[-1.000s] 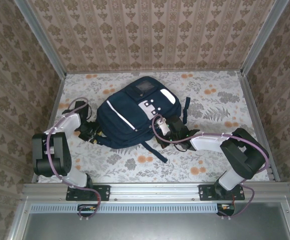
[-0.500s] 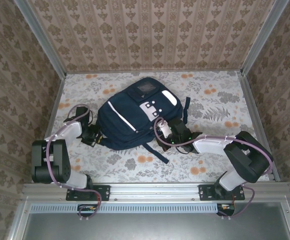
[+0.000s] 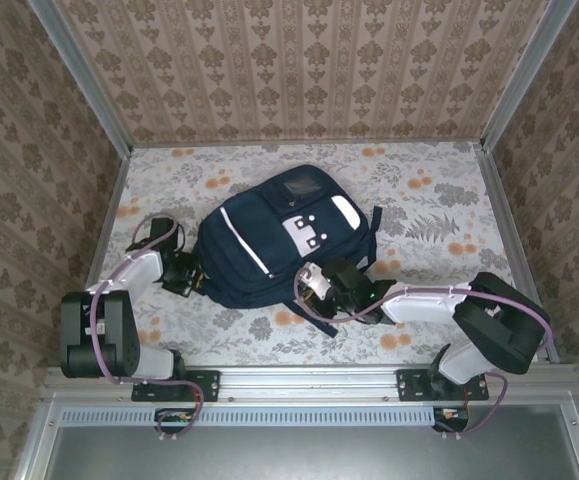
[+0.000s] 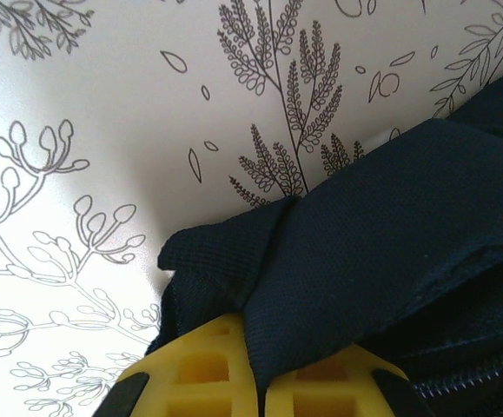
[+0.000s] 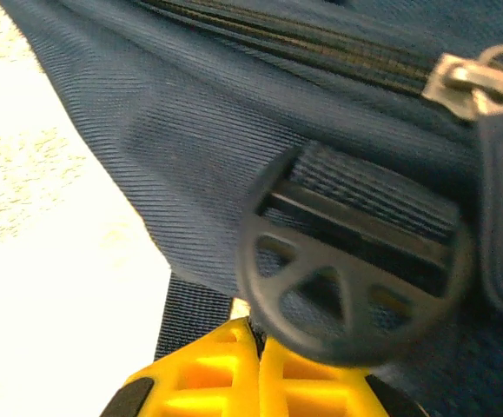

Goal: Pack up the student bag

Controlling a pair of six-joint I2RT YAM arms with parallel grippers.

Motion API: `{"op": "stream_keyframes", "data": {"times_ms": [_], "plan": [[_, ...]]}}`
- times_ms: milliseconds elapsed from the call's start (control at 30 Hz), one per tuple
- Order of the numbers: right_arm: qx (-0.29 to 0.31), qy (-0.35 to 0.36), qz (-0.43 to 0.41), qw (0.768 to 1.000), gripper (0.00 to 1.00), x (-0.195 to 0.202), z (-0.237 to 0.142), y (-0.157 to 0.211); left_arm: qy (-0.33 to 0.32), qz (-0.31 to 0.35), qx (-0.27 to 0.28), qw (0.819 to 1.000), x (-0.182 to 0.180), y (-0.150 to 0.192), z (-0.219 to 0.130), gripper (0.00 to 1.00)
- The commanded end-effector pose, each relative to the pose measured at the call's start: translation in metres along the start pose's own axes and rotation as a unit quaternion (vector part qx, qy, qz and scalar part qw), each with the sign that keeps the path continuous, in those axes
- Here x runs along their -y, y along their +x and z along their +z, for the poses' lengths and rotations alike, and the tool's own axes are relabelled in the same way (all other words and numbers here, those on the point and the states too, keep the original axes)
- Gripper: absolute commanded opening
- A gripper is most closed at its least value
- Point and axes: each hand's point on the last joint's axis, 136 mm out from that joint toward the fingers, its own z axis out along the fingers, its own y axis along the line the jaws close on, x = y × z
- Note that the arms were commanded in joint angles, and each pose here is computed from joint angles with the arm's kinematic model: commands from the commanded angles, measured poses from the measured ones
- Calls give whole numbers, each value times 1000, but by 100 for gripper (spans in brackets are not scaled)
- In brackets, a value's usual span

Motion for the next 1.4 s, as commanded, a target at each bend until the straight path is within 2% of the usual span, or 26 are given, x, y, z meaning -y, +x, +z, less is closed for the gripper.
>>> {"op": "stream_keyframes", "data": {"times_ms": [0,200,333,600,767,1000,1133,1367], "plan": [[10,-35,-28,999,0,-23,2,-10,8,-12,-13,1000,0,10,1,0],[13,-58,-23,998,0,-42,14,-25,23,-7,-17,1000,7,16,0,0],[20,-45,0,999,0,-38,17,-33,42,-5,-20,999,11,20,-3,0],[10,22,76,997,0,23,6,-42,69,4,-28,997,10,37,-6,0],[5,59,115,992,0,68,-8,-46,108,23,-39,993,26,57,-7,0],[-6,99,144,985,0,107,-12,-47,154,56,-46,985,54,78,-14,0],[-20,92,162,982,0,103,-10,-33,170,61,-57,982,64,89,-11,0],[-54,66,155,984,0,69,-6,0,208,58,-65,974,78,103,-4,0]]}}
